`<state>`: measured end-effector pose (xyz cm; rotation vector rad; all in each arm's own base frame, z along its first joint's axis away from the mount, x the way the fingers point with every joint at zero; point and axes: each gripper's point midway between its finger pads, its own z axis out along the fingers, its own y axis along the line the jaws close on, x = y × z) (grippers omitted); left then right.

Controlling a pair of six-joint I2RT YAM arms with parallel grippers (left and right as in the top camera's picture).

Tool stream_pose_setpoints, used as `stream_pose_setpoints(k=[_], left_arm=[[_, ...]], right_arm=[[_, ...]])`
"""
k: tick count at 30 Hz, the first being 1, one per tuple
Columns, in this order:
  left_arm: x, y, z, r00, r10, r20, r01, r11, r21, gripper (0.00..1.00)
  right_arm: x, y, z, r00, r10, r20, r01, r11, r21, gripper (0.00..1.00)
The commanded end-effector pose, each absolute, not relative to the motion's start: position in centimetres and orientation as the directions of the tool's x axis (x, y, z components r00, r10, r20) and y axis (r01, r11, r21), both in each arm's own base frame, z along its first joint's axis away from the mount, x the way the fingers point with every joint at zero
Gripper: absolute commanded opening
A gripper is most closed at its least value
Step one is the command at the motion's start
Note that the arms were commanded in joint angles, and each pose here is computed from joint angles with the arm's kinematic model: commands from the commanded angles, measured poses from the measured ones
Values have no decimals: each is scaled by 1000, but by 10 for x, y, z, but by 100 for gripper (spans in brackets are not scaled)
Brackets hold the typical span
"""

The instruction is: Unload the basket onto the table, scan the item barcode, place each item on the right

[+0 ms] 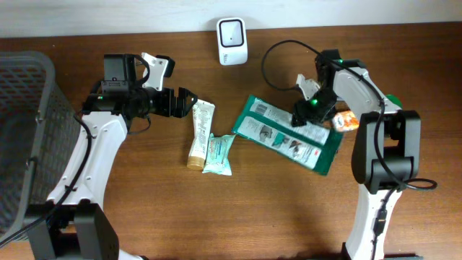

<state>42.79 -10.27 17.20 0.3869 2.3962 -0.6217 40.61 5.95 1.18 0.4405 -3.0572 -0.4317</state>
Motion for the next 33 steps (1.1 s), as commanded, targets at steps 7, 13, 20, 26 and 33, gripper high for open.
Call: stream_pose_setpoints(k=[7,13,20,26,33], left_arm=[[427,-102,168,-774,106,-624,399,847,-351,99],[426,-102,168,-774,107,-624,400,847,-351,99],[424,-107,169,-775,106,-623,412,832,-372,99],[419,-128,172,-768,129,-628,464,788,-405,63],[422,-153,156,-819,59,-571,280,909,-308,0]], right_arm=[[362,129,23,-944,-322,77,-224,793,567,64],[366,151,7,-944,-327,49,-255,813,523,58],[423,118,-4,-1000,8,-8,5,955,296,58],[447,105,19,-987,138,-78,108,947,301,48],[449,63,84,-960,228,-159,185,951,246,46]])
